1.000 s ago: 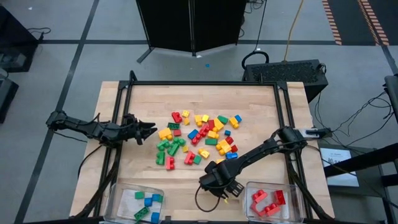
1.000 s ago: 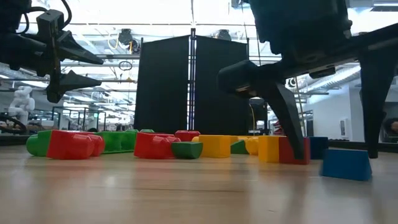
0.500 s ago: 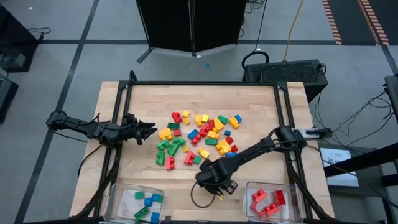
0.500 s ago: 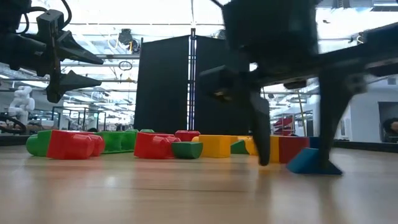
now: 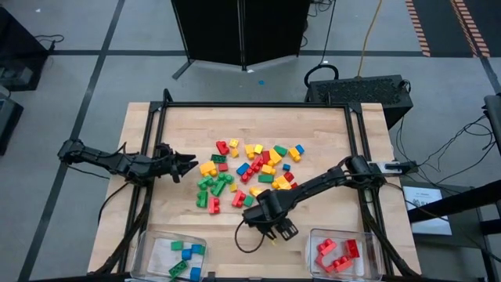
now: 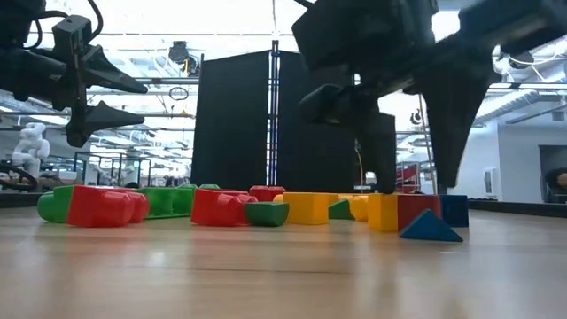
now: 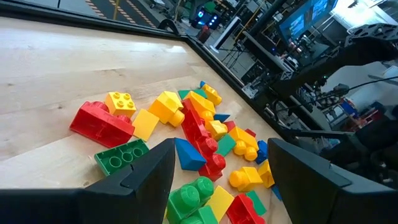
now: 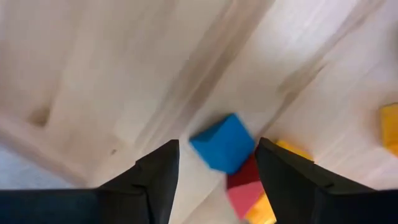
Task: Sort blocks by size
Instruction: Put the blue triangular block into the left transparent bin
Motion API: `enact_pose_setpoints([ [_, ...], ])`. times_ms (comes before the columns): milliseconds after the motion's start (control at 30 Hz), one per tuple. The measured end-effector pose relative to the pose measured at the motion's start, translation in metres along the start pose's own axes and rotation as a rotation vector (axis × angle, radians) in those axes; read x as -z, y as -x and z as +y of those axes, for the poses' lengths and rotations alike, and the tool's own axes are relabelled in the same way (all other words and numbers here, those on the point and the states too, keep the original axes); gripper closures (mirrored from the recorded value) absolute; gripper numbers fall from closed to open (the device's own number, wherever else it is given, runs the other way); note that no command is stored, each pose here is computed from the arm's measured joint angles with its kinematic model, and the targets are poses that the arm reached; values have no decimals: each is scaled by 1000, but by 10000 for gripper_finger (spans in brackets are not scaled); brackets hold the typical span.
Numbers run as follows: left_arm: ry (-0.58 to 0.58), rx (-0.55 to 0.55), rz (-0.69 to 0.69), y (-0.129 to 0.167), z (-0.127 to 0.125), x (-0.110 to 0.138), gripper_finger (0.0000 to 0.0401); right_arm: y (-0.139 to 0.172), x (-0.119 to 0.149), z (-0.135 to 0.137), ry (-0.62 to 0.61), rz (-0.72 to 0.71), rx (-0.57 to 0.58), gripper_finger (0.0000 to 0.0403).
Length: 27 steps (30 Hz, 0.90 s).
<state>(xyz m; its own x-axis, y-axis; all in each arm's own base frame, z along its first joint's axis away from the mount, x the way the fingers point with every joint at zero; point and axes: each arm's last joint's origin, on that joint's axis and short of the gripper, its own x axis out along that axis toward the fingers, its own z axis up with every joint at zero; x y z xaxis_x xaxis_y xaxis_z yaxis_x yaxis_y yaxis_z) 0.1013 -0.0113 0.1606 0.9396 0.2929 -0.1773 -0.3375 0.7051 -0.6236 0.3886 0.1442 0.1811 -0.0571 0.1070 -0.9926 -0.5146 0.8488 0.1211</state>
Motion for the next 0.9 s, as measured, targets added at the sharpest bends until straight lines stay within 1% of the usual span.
enact_pose_setpoints([
  [67,-1,0,0,0,0,0,146,2,1,1,-39,3,-38,197],
  [167,-2,-1,0,0,0,0,146,-1,2,2,-162,10,-57,197],
  [367,-20,-1,-1,0,0,0,146,-13,7,-3,-339,34,-37,197],
  [467,-24,-1,-1,0,0,0,146,-18,5,-6,-404,-2,-31,197],
  [567,-27,-2,-1,0,0,0,146,-23,6,-8,-468,-8,-4,197],
  [733,-27,-2,-2,0,0,0,146,-33,13,-8,-579,26,-9,197],
  [900,-29,-4,-3,0,0,0,146,-38,14,-4,-649,35,-2,197],
])
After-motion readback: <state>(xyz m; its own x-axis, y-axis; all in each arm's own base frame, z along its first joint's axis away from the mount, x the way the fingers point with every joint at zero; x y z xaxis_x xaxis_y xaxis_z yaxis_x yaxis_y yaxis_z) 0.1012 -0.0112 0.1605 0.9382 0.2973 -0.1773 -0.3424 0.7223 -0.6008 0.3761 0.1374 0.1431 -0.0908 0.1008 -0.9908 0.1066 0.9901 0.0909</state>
